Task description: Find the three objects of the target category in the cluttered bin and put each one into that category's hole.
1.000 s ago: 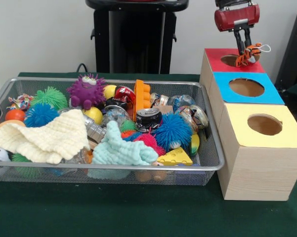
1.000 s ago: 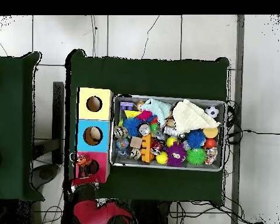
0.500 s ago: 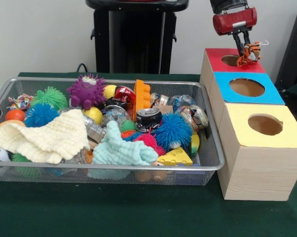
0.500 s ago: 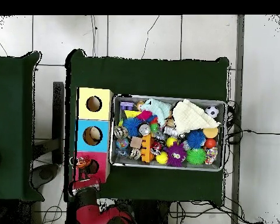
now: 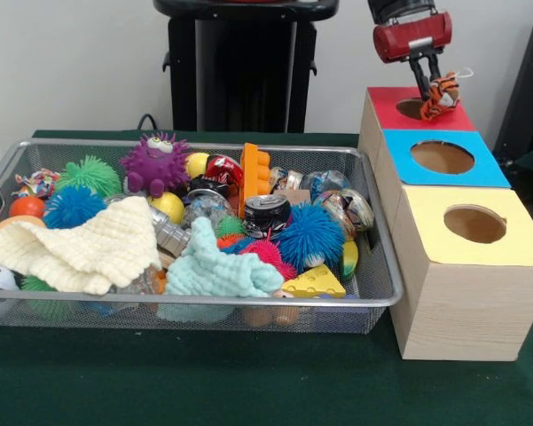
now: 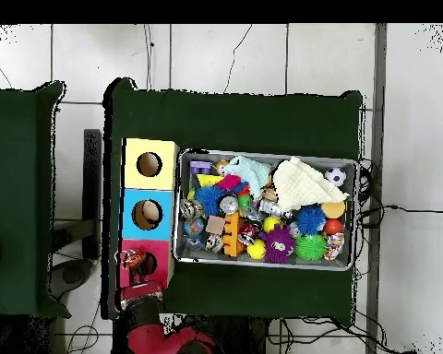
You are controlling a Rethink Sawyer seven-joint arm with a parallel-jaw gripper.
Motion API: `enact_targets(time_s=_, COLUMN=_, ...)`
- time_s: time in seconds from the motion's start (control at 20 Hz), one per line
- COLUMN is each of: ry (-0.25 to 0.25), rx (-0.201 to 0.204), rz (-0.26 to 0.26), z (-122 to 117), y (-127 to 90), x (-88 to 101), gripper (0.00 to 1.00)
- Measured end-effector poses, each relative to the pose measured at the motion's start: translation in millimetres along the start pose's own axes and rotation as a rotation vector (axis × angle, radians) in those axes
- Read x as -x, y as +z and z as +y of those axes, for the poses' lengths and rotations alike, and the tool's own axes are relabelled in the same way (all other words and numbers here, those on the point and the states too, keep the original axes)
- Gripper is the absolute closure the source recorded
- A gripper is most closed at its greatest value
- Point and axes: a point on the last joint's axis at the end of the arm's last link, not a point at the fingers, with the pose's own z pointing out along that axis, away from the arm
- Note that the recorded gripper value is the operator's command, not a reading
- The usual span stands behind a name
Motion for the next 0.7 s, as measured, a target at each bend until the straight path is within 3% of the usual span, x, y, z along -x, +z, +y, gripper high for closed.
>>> enact_targets(time_s=0.4, ry=0.001, rx=-0.019, rz=0.089, z=-28.5, y=-15.5, x=-1.1, gripper=1.00)
enact_targets(time_s=0.7, ry=0.007, rx=-0.034, rz=0.162, z=-46.7, y=-40.1, x=4.8, gripper=1.00)
